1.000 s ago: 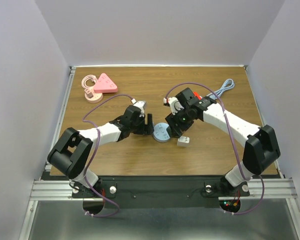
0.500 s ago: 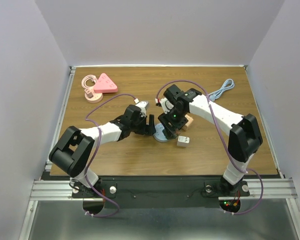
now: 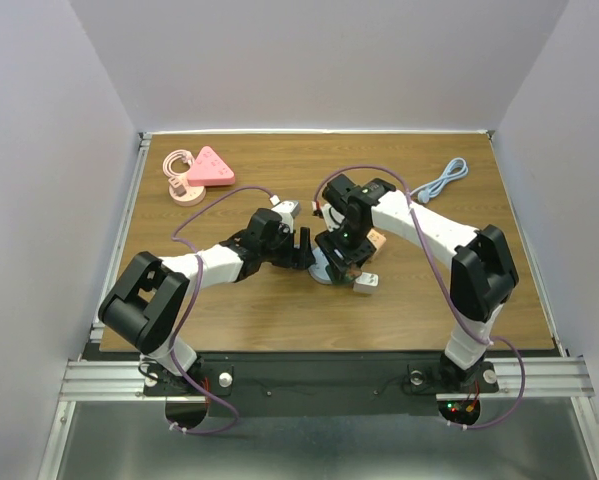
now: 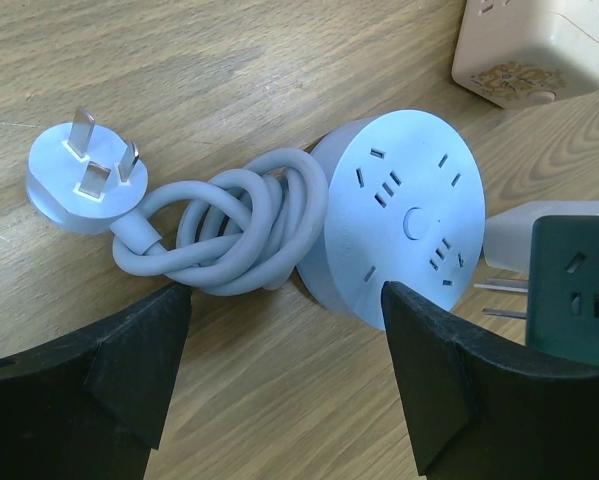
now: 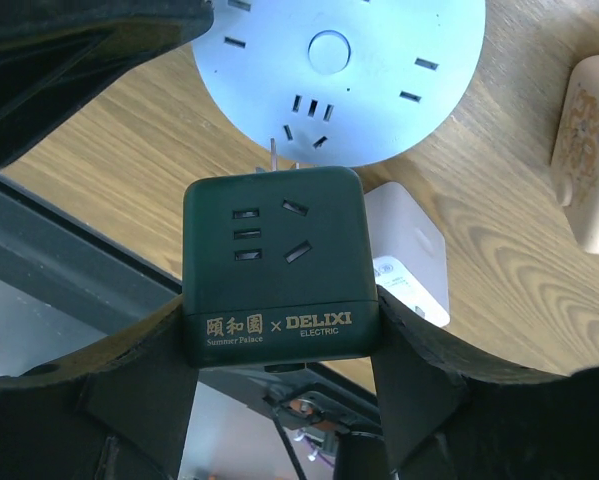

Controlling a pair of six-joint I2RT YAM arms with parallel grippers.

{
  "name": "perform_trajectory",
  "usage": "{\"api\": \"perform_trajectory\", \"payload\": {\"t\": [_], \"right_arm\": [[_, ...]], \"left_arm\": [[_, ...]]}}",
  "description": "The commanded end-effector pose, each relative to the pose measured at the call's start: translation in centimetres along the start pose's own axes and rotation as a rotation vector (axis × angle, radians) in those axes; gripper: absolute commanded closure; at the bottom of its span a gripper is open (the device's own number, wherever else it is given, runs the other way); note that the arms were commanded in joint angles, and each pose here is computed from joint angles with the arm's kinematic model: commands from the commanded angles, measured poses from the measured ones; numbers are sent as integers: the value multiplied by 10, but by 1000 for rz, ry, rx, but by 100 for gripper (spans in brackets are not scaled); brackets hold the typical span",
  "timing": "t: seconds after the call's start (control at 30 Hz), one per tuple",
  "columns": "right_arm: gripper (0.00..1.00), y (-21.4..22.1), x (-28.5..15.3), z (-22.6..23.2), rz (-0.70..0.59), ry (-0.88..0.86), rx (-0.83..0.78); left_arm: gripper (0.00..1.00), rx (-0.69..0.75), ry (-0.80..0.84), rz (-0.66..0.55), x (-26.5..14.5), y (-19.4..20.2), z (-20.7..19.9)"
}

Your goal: Insert the plug

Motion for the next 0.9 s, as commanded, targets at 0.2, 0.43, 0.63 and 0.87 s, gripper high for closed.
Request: {"api": "perform_trajectory", "payload": {"t": [0.2,0.43,0.63,0.87], "right_arm": [[89,-9,5,3,6,28,23],[89,-13,9,1,1,50,36],[90,-16,13,0,5,64,57],[90,-17,16,0,13,63,86]], "left_arm": [[12,8,49,-57,-2,-13,-8],[12,6,55,-48,-2,-10,-8],[12,4,57,-45,-3,-9,-8],[12,7,62,-39,-3,-7,-8]]}}
Point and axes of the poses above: each gripper's point midway between its finger pads, its own x axis out along the fingers, its own z axis along the line the jaws close on, y = z × x, the point moved 6 cm from there along -x, back along the fingers, and after that the axes turned 7 degrees about x, right-handed, at the moved point
